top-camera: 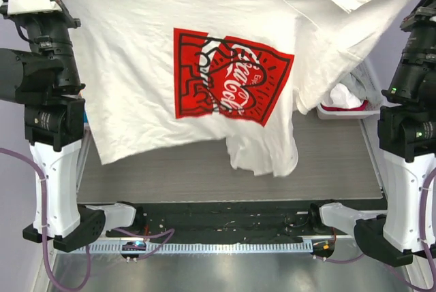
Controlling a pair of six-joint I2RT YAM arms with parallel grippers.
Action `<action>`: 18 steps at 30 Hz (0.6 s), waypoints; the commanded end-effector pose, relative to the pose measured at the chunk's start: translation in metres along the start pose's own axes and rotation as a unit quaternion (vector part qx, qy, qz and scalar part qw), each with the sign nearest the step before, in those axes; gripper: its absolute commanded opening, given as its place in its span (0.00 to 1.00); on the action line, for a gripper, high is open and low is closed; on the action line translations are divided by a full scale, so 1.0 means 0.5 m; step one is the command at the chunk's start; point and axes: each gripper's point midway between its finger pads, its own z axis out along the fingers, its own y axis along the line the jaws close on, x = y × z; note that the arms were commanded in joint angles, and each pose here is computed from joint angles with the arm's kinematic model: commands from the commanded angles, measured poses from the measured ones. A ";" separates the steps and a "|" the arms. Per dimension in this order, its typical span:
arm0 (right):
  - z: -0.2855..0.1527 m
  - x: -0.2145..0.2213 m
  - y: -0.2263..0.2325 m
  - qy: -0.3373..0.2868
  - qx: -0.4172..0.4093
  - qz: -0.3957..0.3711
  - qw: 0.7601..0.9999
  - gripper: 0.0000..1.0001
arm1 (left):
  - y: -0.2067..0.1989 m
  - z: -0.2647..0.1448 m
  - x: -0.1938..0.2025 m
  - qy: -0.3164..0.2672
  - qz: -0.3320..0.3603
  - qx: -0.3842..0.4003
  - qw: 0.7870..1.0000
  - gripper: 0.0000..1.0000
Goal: Fold and stack the t-shirts
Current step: Flatten out the tshirt
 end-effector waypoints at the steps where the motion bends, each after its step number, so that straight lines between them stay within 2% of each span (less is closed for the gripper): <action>1: 0.013 0.067 -0.008 0.038 0.039 -0.038 0.998 0.01 | 0.040 0.007 0.008 0.003 0.020 -0.057 0.998 0.00; 8: 0.065 0.203 0.070 0.073 0.032 -0.071 0.994 0.01 | -0.044 0.092 0.152 0.035 0.050 -0.057 0.996 0.00; 9: 0.076 0.214 0.079 0.073 0.033 -0.073 0.994 0.01 | -0.072 0.116 0.204 0.051 0.058 -0.053 0.996 0.00; 10: 0.090 0.202 0.073 0.066 0.045 -0.070 0.994 0.01 | -0.074 0.129 0.202 0.045 0.055 -0.058 0.996 0.00; 11: 0.112 0.249 0.093 0.080 0.044 -0.079 0.993 0.01 | -0.080 0.142 0.213 0.046 0.054 -0.060 0.996 0.00; 12: 0.125 0.260 0.099 0.084 0.044 -0.080 0.992 0.01 | -0.109 0.167 0.271 0.064 0.063 -0.055 0.994 0.00; 13: 0.140 0.274 0.104 0.087 0.046 -0.080 0.992 0.01 | -0.098 0.182 0.239 0.044 0.050 -0.067 0.995 0.00; 14: 0.170 0.268 0.109 0.076 0.055 -0.066 0.993 0.01 | -0.100 0.196 0.245 0.041 0.047 -0.073 0.995 0.00; 15: 0.186 0.287 0.111 0.084 0.055 -0.072 0.992 0.01 | -0.120 0.217 0.289 0.055 0.053 -0.068 0.995 0.00; 16: 0.206 0.214 0.087 0.046 0.073 -0.052 0.995 0.01 | -0.102 0.230 0.236 0.024 0.038 -0.081 0.996 0.00; 17: 0.217 0.209 0.087 0.040 0.077 -0.054 0.995 0.01 | -0.100 0.238 0.227 0.015 0.036 -0.084 0.996 0.00; 18: 0.236 0.260 0.116 0.055 0.069 -0.065 0.994 0.01 | -0.094 0.245 0.214 0.004 0.033 -0.090 0.995 0.00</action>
